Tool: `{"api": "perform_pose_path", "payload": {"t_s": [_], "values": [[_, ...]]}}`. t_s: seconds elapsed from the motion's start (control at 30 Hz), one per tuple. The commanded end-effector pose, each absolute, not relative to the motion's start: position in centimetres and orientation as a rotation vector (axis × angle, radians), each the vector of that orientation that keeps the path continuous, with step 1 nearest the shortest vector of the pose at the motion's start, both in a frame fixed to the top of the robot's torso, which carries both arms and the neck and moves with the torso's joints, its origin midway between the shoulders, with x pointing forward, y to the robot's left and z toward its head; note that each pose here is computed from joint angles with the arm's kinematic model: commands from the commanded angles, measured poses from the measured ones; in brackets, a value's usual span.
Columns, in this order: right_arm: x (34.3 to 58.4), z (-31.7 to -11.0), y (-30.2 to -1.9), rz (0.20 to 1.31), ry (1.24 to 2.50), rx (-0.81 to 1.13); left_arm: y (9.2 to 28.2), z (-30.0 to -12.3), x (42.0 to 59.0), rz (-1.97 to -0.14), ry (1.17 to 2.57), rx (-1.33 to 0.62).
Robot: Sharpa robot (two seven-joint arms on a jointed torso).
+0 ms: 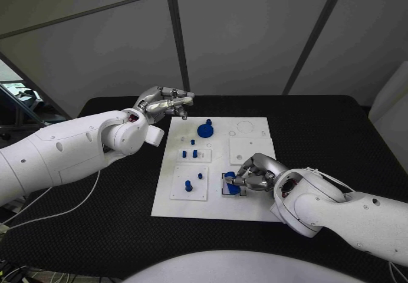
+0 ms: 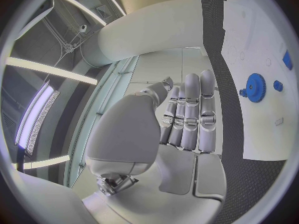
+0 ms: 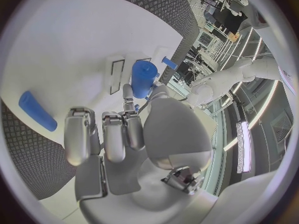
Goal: Assemble the parts on the task board
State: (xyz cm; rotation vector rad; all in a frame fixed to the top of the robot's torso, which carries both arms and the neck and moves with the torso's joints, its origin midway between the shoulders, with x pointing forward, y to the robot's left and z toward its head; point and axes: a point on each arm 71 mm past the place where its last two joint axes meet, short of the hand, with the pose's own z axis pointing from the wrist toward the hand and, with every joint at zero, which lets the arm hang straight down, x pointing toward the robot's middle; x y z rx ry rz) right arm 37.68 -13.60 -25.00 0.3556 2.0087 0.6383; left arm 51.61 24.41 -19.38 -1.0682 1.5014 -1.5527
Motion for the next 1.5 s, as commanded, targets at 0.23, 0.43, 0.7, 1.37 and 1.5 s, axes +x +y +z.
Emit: {"api": "perform_pose_path", "payload": {"t_s": [0.23,0.43,0.7,1.37,1.5], "values": [[37.8,-24.9,-13.4,0.628,1.997,0.342,24.4,-19.2,51.6,-1.567,1.502,-1.066],[37.9,-24.6,-13.5,0.619,1.956,0.342,24.4,-19.2,51.6,-1.565,1.503,-1.067],[37.7,-24.3,-13.8,0.613,1.937,0.312,24.4,-19.2,51.6,-1.566,1.507,-1.068],[36.3,-22.8,-20.5,0.546,1.879,0.265,24.5,-19.4,51.6,-1.560,1.507,-1.070],[36.2,-22.7,-21.5,0.508,1.878,0.252,24.5,-19.4,51.6,-1.561,1.507,-1.069]]}}
